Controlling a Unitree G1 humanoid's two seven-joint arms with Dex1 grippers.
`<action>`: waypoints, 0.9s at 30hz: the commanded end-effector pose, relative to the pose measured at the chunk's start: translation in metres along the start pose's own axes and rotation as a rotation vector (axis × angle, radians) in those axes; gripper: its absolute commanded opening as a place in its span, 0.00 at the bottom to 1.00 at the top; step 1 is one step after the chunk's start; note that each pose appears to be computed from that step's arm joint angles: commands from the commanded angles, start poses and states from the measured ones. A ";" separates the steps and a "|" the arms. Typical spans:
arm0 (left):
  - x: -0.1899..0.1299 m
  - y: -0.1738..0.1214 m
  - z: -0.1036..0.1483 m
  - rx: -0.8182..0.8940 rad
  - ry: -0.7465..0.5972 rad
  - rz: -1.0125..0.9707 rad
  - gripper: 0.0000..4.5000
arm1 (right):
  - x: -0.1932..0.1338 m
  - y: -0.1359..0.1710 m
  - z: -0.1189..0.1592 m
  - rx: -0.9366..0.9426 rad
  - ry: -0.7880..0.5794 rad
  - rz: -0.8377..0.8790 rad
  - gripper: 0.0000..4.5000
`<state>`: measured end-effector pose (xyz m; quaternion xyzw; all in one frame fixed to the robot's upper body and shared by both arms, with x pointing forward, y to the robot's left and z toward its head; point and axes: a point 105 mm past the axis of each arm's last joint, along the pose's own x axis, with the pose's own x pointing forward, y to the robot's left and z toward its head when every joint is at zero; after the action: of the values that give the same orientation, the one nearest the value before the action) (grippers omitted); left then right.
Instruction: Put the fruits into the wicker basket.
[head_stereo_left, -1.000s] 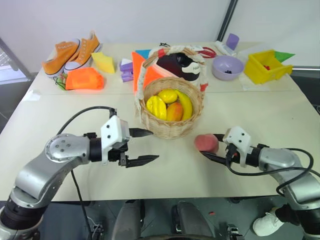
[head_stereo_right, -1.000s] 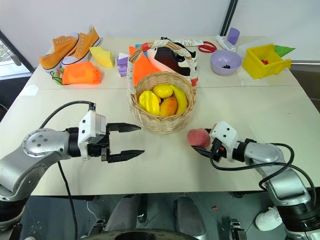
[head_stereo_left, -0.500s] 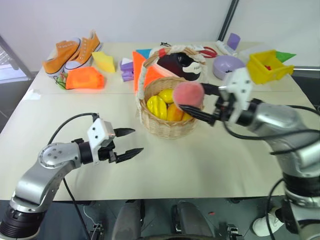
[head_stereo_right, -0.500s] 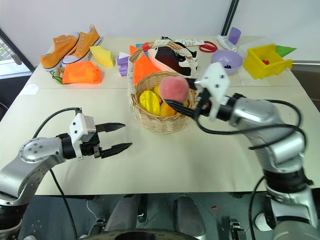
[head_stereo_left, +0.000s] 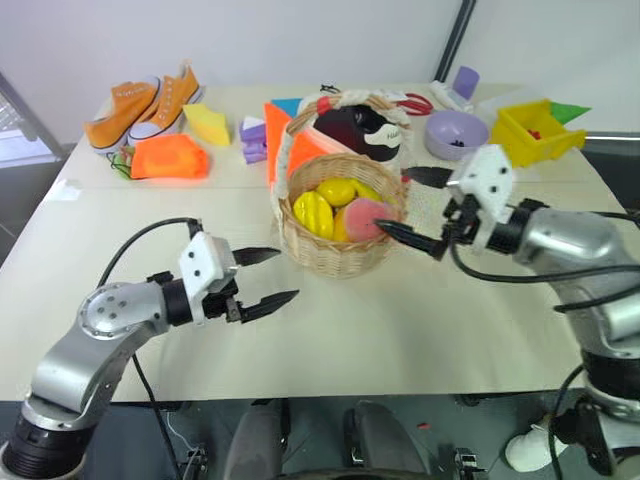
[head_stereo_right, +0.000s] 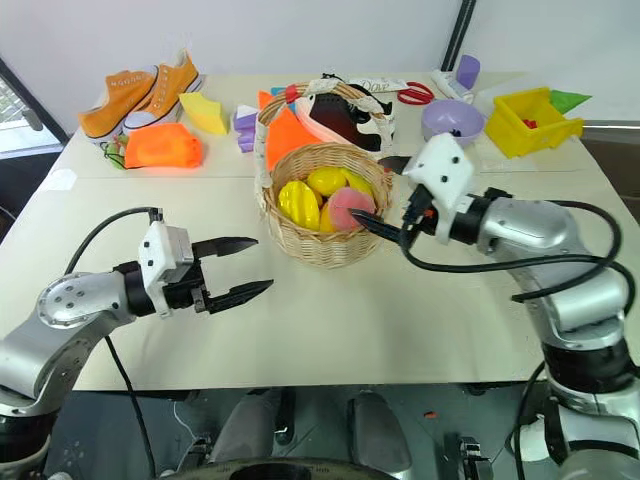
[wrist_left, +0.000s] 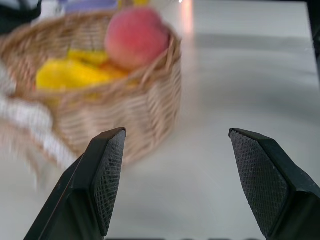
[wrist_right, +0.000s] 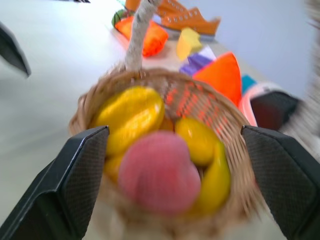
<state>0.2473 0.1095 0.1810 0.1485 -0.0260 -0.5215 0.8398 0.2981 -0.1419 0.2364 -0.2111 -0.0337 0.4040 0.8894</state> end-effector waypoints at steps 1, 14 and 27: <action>0.008 -0.005 0.019 0.033 -0.066 -0.035 0.78 | -0.005 -0.017 0.004 -0.007 -0.019 -0.140 0.98; 0.018 0.020 0.036 0.052 -0.169 0.112 0.78 | 0.049 -0.058 -0.018 0.196 -0.081 -0.500 0.81; 0.018 0.017 0.029 0.055 -0.142 0.099 0.78 | -0.042 -0.106 0.003 0.165 -0.162 -0.639 0.02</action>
<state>0.2689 0.0973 0.2044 0.1173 -0.0884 -0.4808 0.8644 0.3596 -0.2107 0.2535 -0.0871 -0.0792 0.1423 0.9828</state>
